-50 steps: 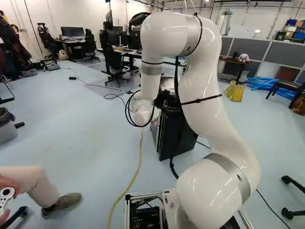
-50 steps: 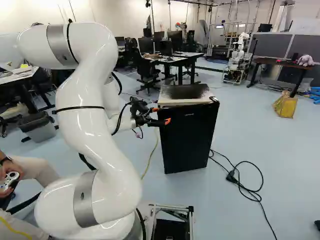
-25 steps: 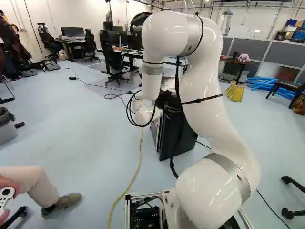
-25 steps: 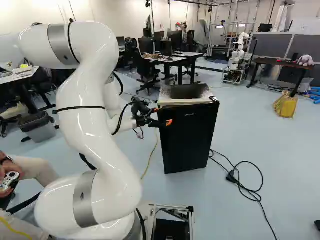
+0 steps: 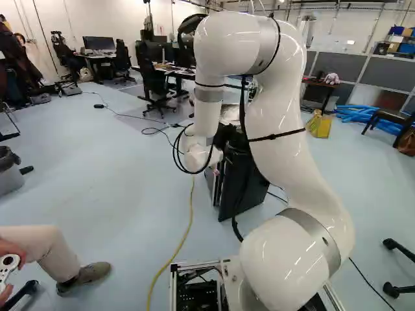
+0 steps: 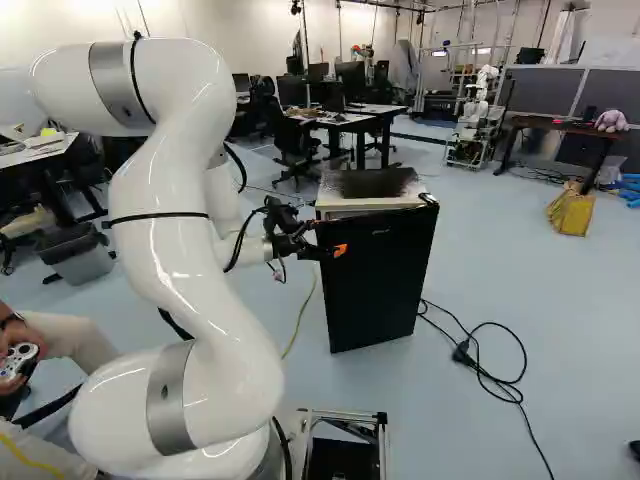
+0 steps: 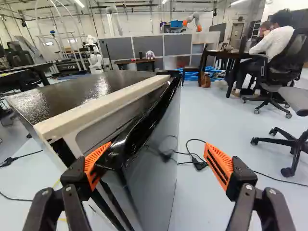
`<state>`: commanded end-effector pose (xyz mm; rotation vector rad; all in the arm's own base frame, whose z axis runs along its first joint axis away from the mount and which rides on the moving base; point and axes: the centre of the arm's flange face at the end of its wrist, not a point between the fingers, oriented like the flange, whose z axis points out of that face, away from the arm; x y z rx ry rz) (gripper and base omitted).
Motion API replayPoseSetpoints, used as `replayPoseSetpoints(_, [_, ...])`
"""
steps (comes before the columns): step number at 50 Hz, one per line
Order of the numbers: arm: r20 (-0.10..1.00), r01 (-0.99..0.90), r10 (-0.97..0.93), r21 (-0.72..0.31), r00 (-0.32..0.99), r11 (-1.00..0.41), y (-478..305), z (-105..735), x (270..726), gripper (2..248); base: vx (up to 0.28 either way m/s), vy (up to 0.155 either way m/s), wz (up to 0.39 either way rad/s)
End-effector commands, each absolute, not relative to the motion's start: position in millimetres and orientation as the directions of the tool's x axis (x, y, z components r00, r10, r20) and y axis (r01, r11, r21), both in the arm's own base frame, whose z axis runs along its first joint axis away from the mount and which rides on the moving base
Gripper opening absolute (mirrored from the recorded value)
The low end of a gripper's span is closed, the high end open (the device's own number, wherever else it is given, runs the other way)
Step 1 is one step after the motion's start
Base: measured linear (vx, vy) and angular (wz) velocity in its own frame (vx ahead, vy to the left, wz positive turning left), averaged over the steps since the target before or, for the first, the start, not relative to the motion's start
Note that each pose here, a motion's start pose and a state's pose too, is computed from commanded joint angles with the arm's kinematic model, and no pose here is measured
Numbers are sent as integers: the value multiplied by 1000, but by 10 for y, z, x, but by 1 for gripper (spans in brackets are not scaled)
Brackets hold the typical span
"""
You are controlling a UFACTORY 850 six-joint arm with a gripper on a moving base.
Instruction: Grab a drink from the fridge
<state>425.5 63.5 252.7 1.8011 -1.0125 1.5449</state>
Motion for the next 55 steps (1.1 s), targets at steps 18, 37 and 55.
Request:
replayPoseSetpoints(18, [981, -847, -182, -37, 72, -530, 559, 2535, 4028, 247, 0, 0, 0])
replayPoseSetpoints(37, [980, -869, -176, -5, 94, -495, 474, 2542, 3761, 247, 0, 0, 0])
replayPoseSetpoints(55, [979, -890, -169, 26, 115, -455, 375, 2546, 3513, 247, 0, 0, 0])
